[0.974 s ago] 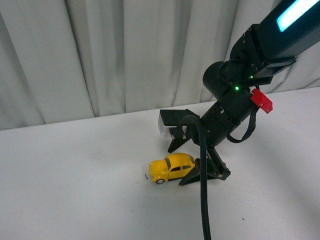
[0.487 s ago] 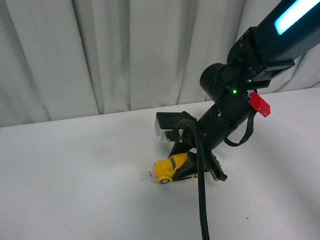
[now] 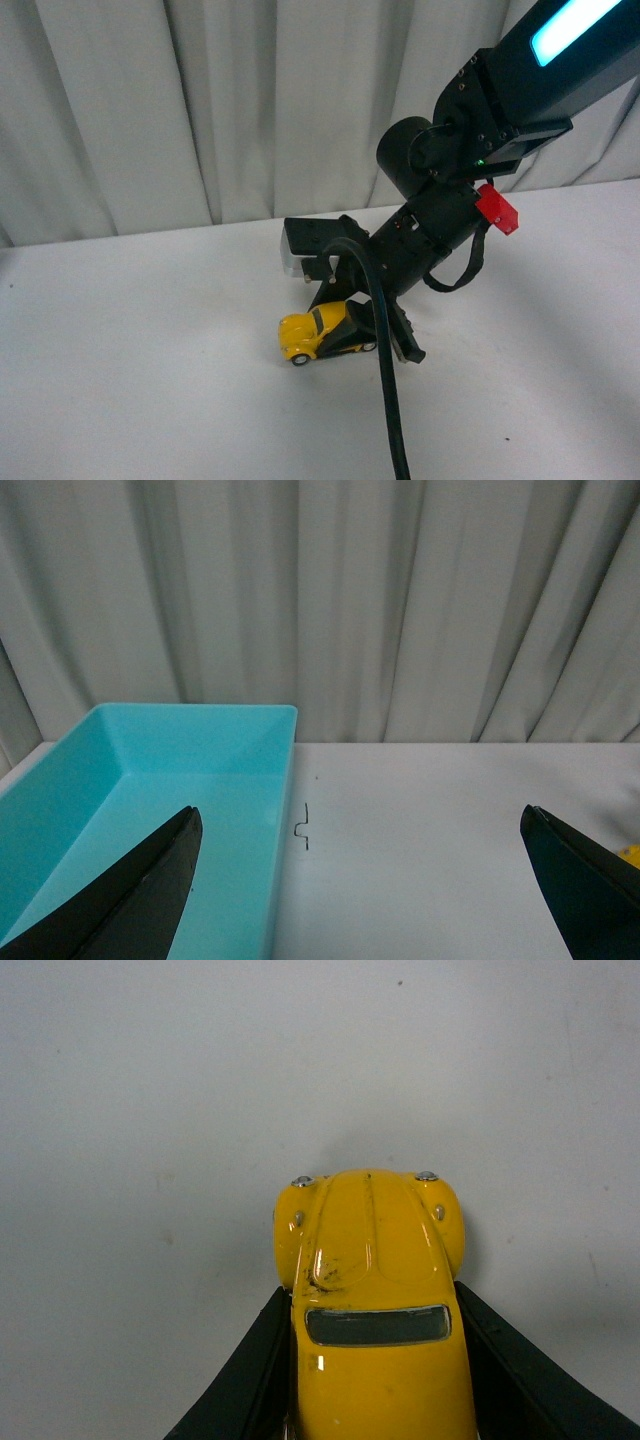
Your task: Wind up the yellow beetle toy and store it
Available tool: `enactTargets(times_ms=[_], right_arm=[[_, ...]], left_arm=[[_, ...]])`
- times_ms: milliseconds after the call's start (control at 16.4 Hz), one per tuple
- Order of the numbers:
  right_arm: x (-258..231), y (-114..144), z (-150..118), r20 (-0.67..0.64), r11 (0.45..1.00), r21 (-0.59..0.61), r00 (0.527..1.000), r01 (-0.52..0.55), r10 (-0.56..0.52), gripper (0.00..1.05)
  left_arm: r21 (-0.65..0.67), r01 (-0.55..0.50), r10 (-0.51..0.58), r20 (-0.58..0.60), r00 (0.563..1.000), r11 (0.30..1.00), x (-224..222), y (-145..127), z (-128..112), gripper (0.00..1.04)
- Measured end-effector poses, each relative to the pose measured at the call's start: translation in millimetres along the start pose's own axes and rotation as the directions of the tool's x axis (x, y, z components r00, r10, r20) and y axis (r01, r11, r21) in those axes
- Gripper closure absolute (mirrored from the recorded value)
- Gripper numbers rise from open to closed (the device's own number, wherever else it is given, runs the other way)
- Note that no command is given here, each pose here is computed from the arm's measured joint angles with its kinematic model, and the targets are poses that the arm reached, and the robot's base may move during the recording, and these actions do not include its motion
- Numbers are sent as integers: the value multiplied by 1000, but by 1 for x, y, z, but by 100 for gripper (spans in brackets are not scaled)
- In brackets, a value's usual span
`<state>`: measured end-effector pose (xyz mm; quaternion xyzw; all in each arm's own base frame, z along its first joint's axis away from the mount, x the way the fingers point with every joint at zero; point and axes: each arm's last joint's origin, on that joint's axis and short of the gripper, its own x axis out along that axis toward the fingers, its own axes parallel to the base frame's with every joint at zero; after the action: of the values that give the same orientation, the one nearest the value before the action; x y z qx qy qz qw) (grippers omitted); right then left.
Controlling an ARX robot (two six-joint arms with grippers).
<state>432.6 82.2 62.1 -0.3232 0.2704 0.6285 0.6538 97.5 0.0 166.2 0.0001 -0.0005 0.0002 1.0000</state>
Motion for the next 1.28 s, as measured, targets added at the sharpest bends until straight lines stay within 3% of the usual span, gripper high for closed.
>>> enactTargets(times_ms=[426, 487, 548, 913, 1279], right_arm=[[-6, 11, -24, 2, 997, 77, 1000, 16, -16, 63], [-12, 13, -34, 7, 995, 96, 1000, 21, -22, 63], [-33, 23, -62, 7, 993, 115, 999, 34, -35, 63], [-63, 43, -102, 13, 991, 118, 998, 64, -66, 63], [-77, 58, -119, 12, 989, 130, 997, 68, -70, 63]], left_arm=[[0, 0, 0, 0, 1000, 1000, 0, 0, 0, 7], [0, 0, 0, 0, 1000, 1000, 0, 0, 0, 7], [0, 0, 0, 0, 1000, 1000, 0, 0, 0, 7], [0, 0, 0, 0, 1000, 1000, 0, 0, 0, 7], [0, 0, 0, 0, 1000, 1000, 0, 0, 0, 7]])
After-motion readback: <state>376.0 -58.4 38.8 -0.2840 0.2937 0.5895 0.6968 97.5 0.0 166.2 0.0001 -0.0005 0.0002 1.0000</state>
